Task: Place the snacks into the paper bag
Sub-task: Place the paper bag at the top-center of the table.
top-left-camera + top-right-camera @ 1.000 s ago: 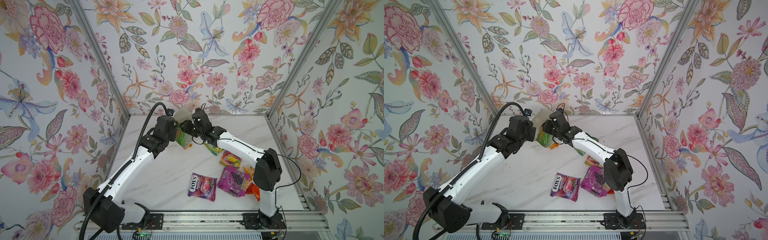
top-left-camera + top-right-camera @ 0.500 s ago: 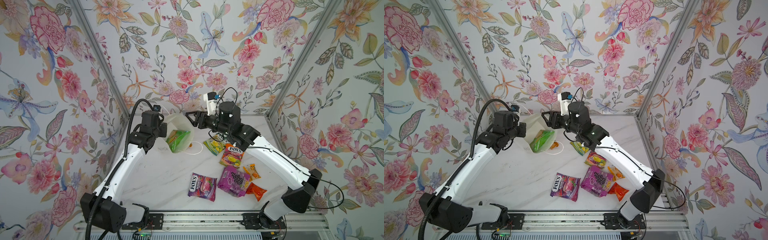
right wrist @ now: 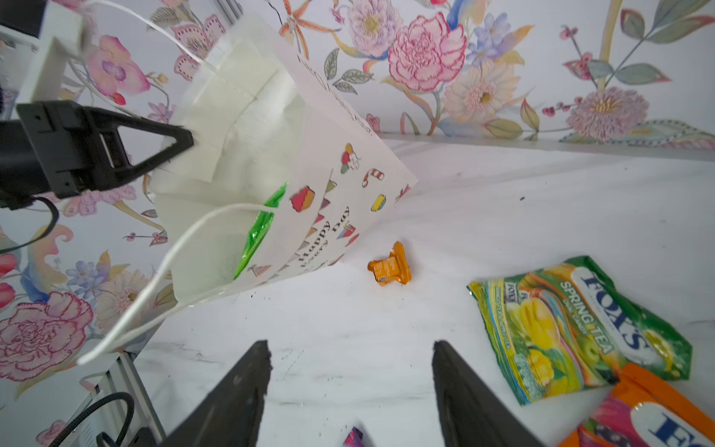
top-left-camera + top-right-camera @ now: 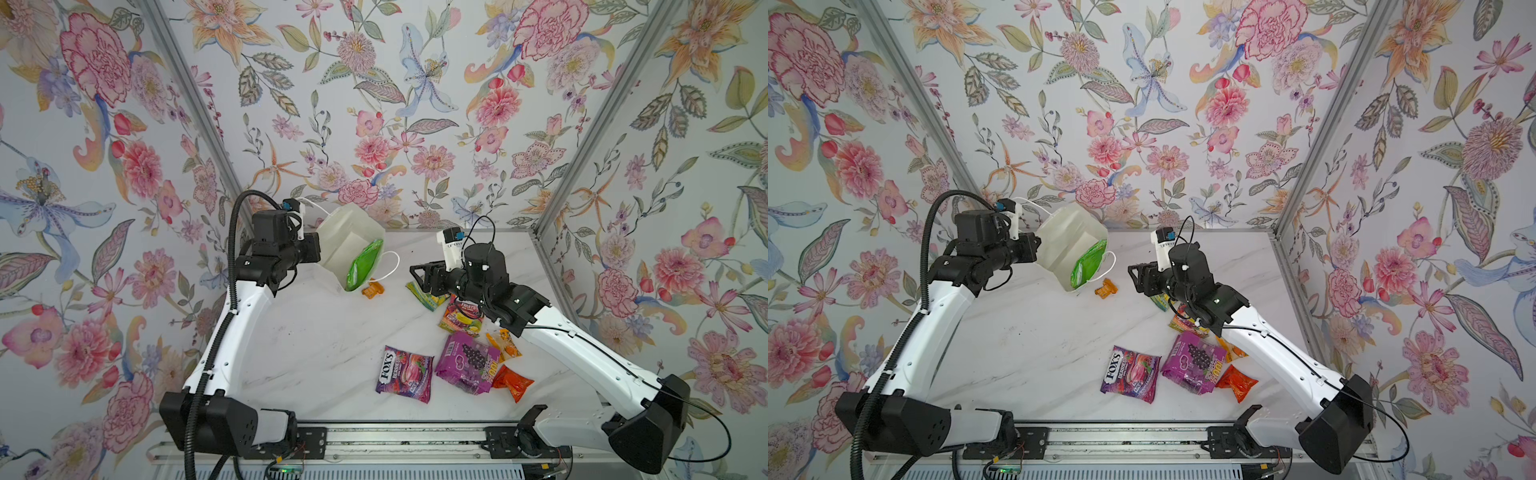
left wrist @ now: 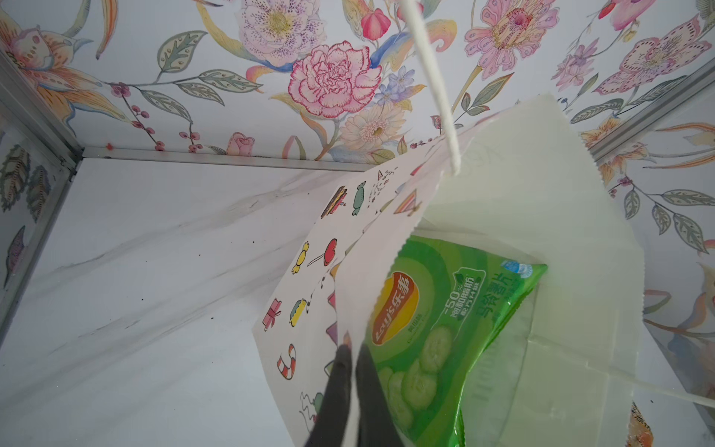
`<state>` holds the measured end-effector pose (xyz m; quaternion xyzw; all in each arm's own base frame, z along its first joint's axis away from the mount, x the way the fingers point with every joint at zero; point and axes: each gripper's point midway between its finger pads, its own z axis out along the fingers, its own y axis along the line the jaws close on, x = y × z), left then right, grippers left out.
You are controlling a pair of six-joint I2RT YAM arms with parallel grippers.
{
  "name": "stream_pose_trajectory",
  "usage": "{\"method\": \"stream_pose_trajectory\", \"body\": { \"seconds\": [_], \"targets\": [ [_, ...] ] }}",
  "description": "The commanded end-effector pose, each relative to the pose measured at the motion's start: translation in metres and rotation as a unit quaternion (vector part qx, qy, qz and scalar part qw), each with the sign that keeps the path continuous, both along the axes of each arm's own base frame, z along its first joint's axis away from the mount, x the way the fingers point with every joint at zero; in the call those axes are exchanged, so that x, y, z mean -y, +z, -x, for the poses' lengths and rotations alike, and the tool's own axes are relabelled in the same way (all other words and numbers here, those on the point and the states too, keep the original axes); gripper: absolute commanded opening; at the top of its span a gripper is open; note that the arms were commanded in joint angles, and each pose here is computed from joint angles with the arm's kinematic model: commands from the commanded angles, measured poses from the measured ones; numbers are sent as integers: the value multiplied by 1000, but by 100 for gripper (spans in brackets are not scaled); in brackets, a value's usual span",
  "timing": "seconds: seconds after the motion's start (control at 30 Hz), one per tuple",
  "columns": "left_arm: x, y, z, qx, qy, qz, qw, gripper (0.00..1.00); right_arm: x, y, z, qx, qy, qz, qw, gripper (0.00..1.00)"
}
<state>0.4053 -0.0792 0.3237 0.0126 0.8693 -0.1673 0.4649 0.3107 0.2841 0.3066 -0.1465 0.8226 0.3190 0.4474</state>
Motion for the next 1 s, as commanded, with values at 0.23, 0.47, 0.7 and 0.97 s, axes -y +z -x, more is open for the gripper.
{"method": "stream_pose_trajectory", "body": {
  "seconds": [0.23,0.47,0.7,0.97],
  "targets": [
    [-4,-17,-10,-8,5,40,999,0,-53,5,27,-17,45,-73,996,71],
    [-14,-27,-12,-13,15,34,999,0,-69,22,52,22,20,-100,995,78],
    [-14,-30,-12,-9,17,37,999,0,-89,-20,35,-64,-64,-75,993,82],
    [-11,-34,-7,-8,10,45,999,0,-125,-44,-17,-110,-87,-54,989,70]
  ]
}}
